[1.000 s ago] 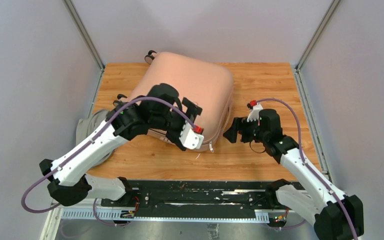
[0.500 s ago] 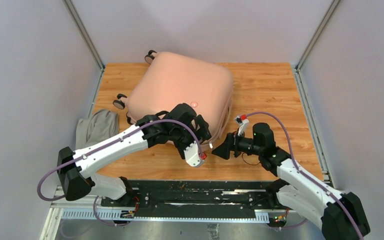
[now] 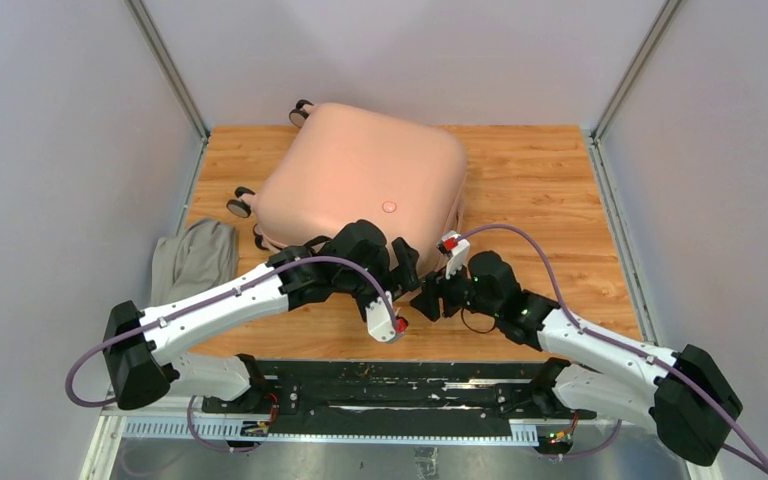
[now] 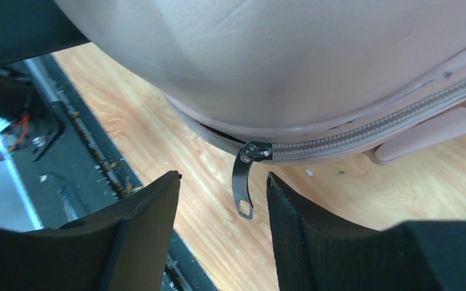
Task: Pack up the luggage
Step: Zip the luggage at the center of the board.
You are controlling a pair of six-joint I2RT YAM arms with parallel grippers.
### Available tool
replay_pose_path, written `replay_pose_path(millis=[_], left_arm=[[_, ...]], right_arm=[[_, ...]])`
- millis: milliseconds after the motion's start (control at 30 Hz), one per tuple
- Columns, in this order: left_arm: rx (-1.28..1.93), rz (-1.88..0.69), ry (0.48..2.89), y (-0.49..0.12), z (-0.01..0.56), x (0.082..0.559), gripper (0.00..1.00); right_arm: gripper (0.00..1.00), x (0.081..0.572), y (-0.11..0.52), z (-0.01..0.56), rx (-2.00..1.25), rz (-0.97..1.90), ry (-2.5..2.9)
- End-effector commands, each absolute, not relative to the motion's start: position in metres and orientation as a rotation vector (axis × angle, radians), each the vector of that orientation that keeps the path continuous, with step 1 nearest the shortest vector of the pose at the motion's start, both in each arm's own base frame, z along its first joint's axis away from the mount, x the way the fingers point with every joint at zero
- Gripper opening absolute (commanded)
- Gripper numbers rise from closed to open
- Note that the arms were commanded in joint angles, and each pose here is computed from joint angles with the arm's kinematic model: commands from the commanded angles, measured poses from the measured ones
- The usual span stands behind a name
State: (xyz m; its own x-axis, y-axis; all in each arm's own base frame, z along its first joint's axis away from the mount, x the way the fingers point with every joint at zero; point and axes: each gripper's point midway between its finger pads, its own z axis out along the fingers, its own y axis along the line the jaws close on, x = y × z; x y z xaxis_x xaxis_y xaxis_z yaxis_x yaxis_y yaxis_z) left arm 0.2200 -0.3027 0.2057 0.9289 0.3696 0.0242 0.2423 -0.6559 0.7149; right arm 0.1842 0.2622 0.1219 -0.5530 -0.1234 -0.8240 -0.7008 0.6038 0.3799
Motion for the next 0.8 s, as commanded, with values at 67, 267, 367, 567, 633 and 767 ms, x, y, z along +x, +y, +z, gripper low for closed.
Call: replay_pose_path(millis=[67, 267, 367, 567, 633, 767], left_arm=[[2.082, 0.495, 0.341, -0.316, 0.273, 0.254, 0.95], [2.054, 0.507, 0.356, -0.314, 0.284, 0.255, 0.93], [2.049, 0.494, 0.376, -0.312, 0.286, 0.254, 0.93], [2.093, 0.391, 0.429, -0.298, 0.276, 0.236, 0.94], [2.111, 0.339, 0.447, -0.291, 0.268, 0.226, 0.96], [2.143, 0.257, 0.502, -0.276, 0.248, 0.21, 0.96]], right_arm=[[0.52, 0.213, 0.249, 0.129, -0.624, 0.674, 1.97], [0.31, 0.218, 0.254, 0.129, -0.634, 0.663, 1.975], [0.21, 0.222, 0.246, 0.128, -0.604, 0.605, 1.973], [0.07, 0.231, 0.228, 0.135, -0.537, 0.502, 1.942], [0.03, 0.232, 0.227, 0.138, -0.53, 0.5, 1.924], [0.0, 0.23, 0.225, 0.141, -0.531, 0.509, 1.896]])
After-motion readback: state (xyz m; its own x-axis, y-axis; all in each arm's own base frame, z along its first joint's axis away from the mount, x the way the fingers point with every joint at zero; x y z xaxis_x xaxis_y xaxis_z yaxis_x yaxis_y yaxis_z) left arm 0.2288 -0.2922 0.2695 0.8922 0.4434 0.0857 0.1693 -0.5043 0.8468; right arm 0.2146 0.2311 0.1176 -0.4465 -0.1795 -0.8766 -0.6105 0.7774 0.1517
